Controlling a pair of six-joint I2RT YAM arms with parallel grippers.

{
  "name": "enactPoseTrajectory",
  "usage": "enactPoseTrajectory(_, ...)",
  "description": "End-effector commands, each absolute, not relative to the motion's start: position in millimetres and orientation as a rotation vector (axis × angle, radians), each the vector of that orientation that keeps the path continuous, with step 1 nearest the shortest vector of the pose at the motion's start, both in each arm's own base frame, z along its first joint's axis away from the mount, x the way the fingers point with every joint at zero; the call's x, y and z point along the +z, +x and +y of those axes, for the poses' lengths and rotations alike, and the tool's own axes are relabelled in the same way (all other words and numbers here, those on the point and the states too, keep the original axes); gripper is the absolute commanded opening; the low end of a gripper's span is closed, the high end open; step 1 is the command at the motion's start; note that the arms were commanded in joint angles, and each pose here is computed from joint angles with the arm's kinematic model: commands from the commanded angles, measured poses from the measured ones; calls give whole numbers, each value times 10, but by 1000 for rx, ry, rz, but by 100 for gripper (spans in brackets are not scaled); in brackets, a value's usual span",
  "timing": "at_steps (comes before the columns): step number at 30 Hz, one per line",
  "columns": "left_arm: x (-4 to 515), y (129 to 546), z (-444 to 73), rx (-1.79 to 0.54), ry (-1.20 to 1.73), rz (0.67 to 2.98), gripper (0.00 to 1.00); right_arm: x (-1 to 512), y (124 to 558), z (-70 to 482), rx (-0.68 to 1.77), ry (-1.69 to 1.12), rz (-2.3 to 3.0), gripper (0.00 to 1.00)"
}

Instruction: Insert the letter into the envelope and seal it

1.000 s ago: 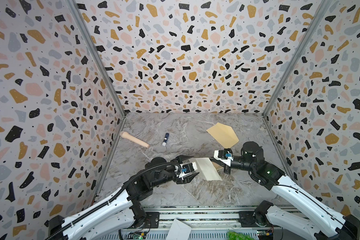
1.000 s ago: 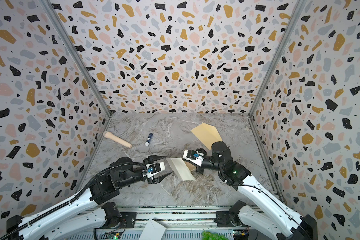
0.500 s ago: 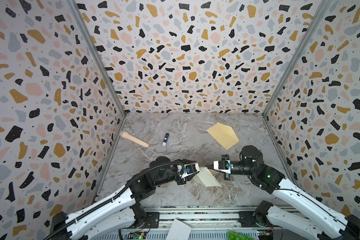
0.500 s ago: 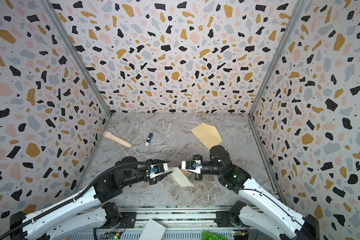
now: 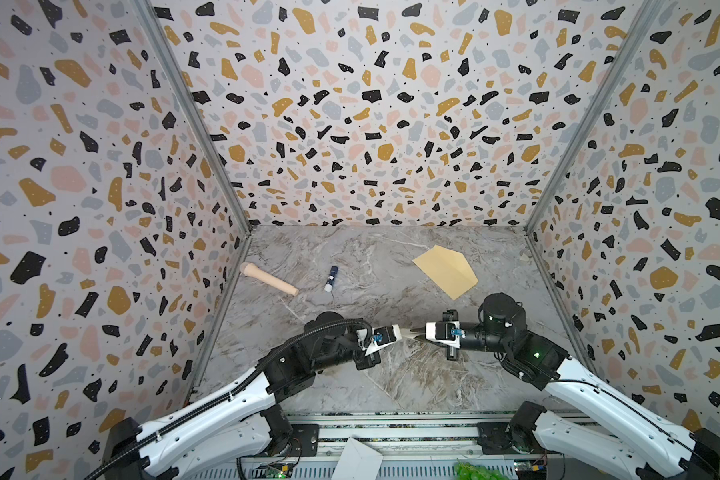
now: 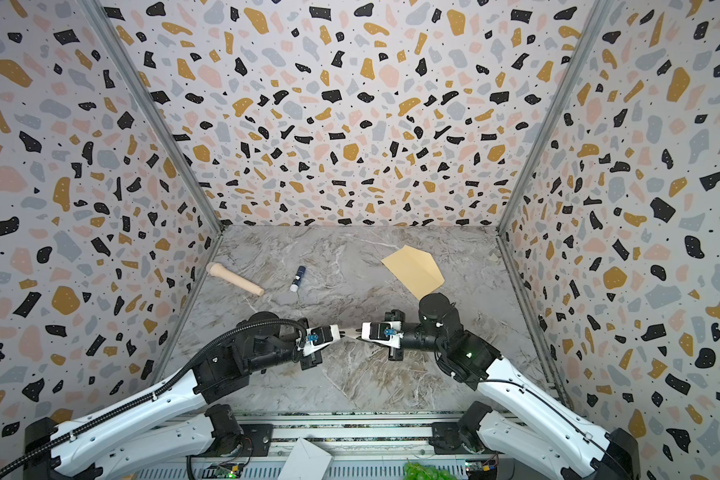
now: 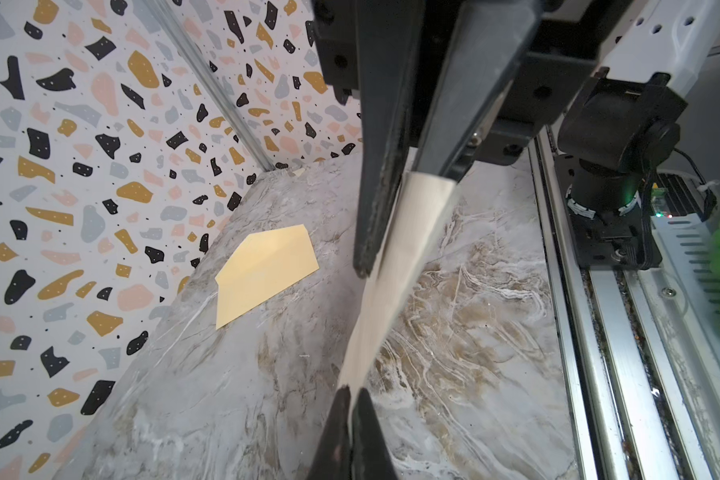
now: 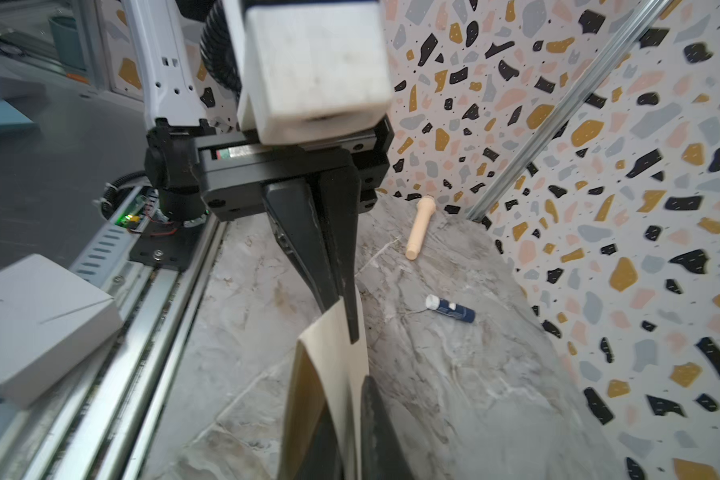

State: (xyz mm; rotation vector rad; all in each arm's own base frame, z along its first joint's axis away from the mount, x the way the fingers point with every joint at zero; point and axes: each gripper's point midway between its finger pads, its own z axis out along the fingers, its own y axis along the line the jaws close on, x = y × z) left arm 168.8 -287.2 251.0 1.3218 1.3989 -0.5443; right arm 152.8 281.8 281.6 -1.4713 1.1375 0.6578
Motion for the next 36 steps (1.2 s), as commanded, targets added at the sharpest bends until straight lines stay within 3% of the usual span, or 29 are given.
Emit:
enactPoseTrajectory(1,2683,1833,-2857,-582,1148,1475,0,2954,1784,2698,490,-1353,1195,24)
enactPoseTrajectory(5,2653,1887,-2850,-654,1031,1583,0,3077,2152,2384,241,-1162,1305,38)
enactPoseTrajectory(8,2579,1893,-2856,-684,1003,1639,0,3173,2177,2223,165,-1120,1327,47)
enactPoseTrajectory(12,2642,1901,-2885,-674,1026,1648,0,3262,1912,2227,254,-1199,1283,62)
enactPoseTrajectory(17,2838,1978,-2902,-697,936,1623,0,3245,1524,2348,466,-1301,1200,71)
enactPoseTrajectory(26,2503,1761,-2982,-660,1226,1582,0,3056,1590,2573,536,-1383,1228,73)
enactPoseTrajectory(36,2385,1725,-2917,-598,1291,1556,0,2969,1615,2767,622,-1424,1219,65)
